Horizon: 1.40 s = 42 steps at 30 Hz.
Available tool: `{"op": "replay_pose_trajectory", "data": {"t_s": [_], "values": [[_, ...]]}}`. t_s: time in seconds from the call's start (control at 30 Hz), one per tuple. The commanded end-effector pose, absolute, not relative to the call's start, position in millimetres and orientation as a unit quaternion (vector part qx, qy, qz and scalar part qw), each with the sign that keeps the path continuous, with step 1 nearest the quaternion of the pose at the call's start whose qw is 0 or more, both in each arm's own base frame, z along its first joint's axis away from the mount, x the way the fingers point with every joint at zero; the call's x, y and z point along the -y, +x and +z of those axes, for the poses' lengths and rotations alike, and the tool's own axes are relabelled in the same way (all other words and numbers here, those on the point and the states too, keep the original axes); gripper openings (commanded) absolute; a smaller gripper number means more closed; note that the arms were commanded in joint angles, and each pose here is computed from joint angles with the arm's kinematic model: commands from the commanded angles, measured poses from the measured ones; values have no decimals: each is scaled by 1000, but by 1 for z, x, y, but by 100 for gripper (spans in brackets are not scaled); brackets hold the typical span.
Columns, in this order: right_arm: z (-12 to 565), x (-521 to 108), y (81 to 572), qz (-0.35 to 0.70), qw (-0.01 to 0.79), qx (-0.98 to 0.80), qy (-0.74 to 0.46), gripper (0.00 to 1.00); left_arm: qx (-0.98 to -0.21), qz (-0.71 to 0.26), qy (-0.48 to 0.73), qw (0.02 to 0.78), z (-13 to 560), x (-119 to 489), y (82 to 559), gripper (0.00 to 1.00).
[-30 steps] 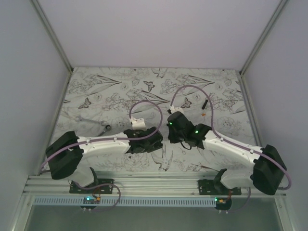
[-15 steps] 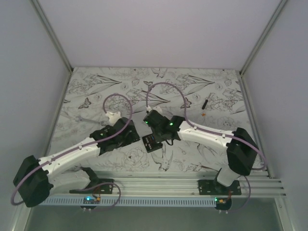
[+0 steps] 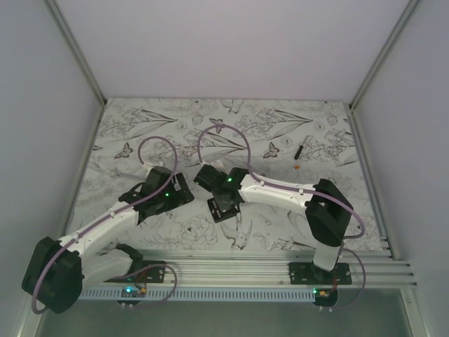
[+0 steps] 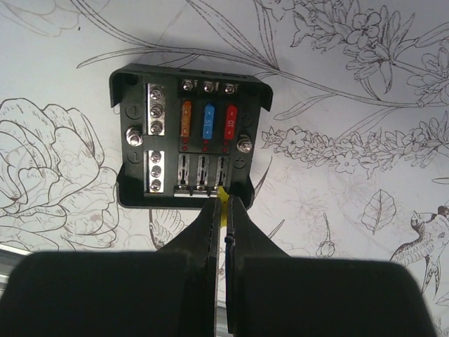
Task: Snap on the fuse box
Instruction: Install the fuse at the fuse box base.
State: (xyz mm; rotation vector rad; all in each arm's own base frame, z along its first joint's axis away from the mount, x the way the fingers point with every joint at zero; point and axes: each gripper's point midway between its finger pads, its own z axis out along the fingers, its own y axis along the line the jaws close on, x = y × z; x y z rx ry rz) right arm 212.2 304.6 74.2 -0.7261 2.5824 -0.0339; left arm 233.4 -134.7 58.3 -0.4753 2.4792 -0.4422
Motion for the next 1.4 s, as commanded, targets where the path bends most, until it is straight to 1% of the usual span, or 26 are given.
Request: {"op": "replay_pose_trajectory", "data": {"t_s": [0.0,0.17,0.47,0.73,1.37], "values": [[81,-312,211,-23,233,-936,-263,0,-929,-180,-158,284,57,132,232,100],[75,-321,208,-24,228,-936,-266,0,-930,-160,-178,278,51,117,231,100],[66,-327,206,-30,222,-939,-262,0,-933,-148,-188,270,46,111,228,100],[63,-336,206,-20,229,-938,-261,0,-932,-143,-190,273,46,109,228,100],[50,-332,208,-35,228,-937,-262,0,-933,-144,-191,269,45,109,227,100]]}}
